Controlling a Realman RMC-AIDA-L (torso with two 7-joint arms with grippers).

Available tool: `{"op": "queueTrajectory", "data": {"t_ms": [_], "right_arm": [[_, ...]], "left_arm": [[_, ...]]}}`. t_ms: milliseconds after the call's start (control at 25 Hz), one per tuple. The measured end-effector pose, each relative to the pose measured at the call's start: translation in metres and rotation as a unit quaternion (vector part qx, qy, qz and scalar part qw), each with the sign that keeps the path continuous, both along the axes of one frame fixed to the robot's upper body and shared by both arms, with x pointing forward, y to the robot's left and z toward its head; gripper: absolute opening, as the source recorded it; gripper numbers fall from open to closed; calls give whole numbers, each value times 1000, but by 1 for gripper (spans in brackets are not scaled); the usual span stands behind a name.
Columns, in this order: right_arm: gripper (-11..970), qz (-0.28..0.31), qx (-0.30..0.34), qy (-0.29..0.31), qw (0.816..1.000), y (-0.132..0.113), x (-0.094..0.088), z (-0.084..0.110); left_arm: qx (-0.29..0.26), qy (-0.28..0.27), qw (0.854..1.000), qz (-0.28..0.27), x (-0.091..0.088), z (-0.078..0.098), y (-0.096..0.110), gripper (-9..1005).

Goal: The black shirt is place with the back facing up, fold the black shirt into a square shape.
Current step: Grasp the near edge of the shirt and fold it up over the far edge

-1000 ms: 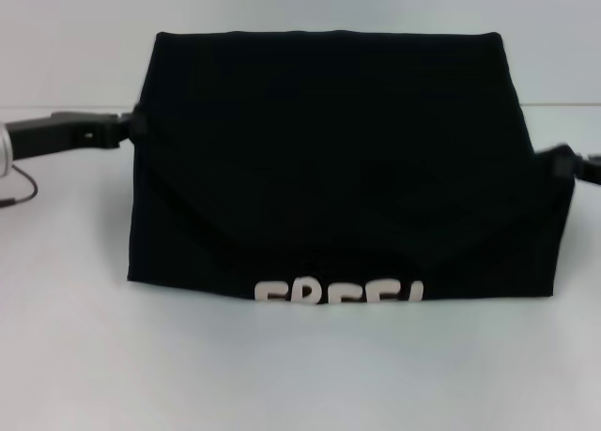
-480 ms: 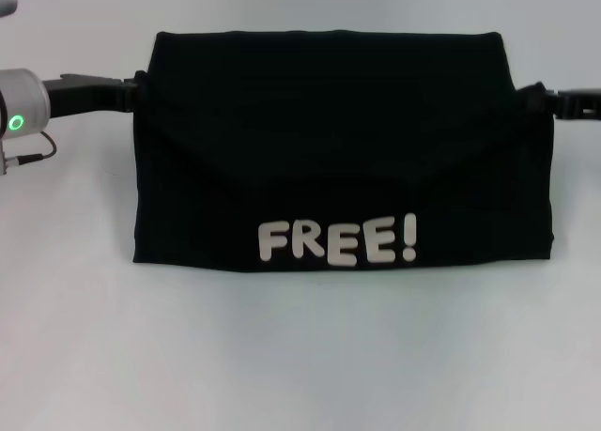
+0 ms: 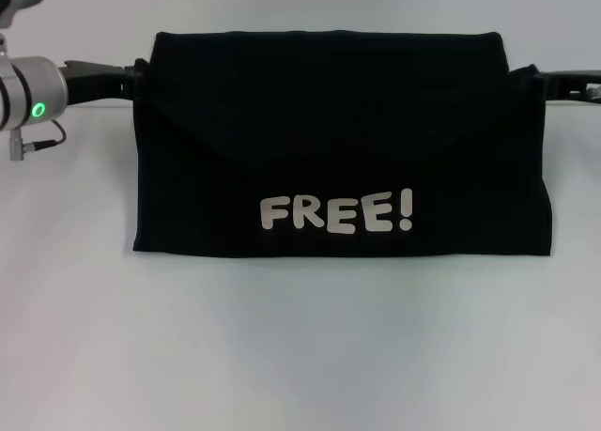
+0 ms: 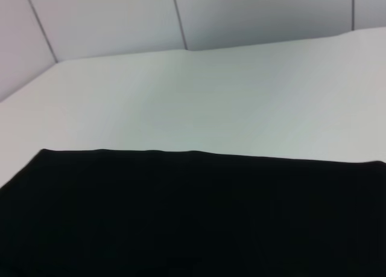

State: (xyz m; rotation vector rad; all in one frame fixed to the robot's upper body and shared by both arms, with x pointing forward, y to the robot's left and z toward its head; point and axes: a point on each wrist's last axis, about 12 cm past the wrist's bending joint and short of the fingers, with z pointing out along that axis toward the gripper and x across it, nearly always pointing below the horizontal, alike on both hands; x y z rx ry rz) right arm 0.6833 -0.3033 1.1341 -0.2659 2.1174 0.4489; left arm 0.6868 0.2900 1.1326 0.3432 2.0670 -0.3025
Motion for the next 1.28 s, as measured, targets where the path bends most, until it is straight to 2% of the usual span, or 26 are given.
{"op": "queueTrajectory", "data": {"t_ms": [280, 520, 760, 880, 1040, 1280], "right_arm": [[64, -13, 0, 6, 1000, 12, 0, -10], [65, -20, 2, 12, 1000, 9, -5, -17], [336, -41, -6, 4, 999, -1, -10, -21], [466, -46, 0, -2, 999, -7, -14, -20], [663, -29, 36, -6, 999, -16, -27, -20], [684, 41, 95, -23, 994, -23, -59, -25]], "left_arm": [[34, 1, 999, 7, 1, -10, -14, 19], [56, 5, 998, -2, -1, -16, -20, 117], [46, 14, 999, 26, -6, -23, -13, 216], [15, 26, 999, 32, -12, -22, -5, 337], [-44, 50, 998, -5, -29, -16, 1, 513], [-107, 80, 987, -90, -68, -13, 8, 766]]}}
